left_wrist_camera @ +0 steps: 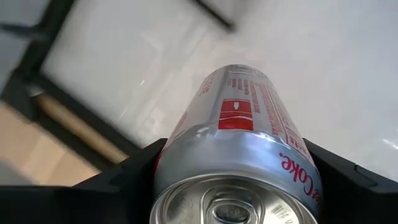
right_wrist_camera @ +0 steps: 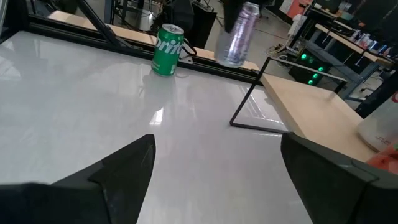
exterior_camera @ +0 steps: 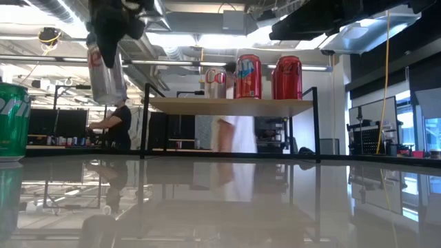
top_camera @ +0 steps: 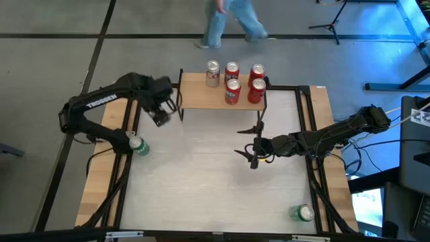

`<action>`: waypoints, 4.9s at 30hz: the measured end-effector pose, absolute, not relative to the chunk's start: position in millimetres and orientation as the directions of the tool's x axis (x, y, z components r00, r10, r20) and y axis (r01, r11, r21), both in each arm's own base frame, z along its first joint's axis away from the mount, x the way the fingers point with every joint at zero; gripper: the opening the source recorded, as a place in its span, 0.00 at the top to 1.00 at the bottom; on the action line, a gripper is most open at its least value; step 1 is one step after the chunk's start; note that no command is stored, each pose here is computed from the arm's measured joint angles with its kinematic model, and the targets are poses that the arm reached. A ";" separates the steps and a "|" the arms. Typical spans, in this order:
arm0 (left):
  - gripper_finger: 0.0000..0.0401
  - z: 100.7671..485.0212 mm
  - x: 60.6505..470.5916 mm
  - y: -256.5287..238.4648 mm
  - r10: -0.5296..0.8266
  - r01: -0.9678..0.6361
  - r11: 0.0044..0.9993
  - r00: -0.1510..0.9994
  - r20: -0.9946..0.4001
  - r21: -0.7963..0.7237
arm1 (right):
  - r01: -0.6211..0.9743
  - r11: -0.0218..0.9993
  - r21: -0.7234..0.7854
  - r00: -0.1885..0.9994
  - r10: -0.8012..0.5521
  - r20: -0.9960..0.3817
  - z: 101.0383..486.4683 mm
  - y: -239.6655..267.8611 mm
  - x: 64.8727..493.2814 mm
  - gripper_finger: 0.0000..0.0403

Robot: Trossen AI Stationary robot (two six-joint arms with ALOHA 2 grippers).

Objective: Place canned beverage on shelf
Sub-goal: Put the silver soda can on the shelf and align with the other silver soda can

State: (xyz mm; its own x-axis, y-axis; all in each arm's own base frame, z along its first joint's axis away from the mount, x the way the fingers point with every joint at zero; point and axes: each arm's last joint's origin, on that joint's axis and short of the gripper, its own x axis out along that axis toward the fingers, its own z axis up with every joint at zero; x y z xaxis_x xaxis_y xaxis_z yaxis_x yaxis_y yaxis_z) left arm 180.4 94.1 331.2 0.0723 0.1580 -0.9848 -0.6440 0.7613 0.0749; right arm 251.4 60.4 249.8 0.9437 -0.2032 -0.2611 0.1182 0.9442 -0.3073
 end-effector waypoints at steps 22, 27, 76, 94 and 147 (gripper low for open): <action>0.28 289.3 264.0 -42.2 0.041 -0.375 0.924 0.278 -0.960 -0.069 | 0.015 0.988 -0.155 0.923 -0.074 -0.379 214.3 70.7 272.0 0.15; 0.28 264.3 290.4 -52.3 0.009 -0.337 0.938 0.270 -0.963 -0.085 | 0.008 0.986 -0.168 0.905 -0.079 -0.419 198.2 72.9 279.4 0.15; 0.15 274.5 343.9 -77.9 0.075 -0.076 0.996 0.359 -0.930 0.051 | 0.027 0.996 -0.081 0.888 -0.061 -0.456 175.3 76.5 290.2 0.15; 0.15 281.5 219.9 -90.7 0.125 -0.083 0.992 0.657 -0.743 0.094 | -0.069 0.998 0.003 0.946 0.066 -0.318 176.5 84.0 303.4 0.15; 0.15 136.0 221.3 -98.8 -0.234 0.183 0.971 0.865 -0.444 -0.155 | 0.251 0.927 -0.279 0.834 -0.353 -0.423 147.8 87.6 360.0 0.15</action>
State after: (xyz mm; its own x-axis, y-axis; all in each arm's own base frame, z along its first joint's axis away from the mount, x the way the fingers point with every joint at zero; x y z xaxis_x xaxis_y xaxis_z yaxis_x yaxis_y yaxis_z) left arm 221.3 -98.8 136.0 0.8652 -0.2337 -0.4437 0.1829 0.9709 -0.1546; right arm 360.0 87.6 147.8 0.8344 -0.3532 -0.4230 0.2508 0.9269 -0.2792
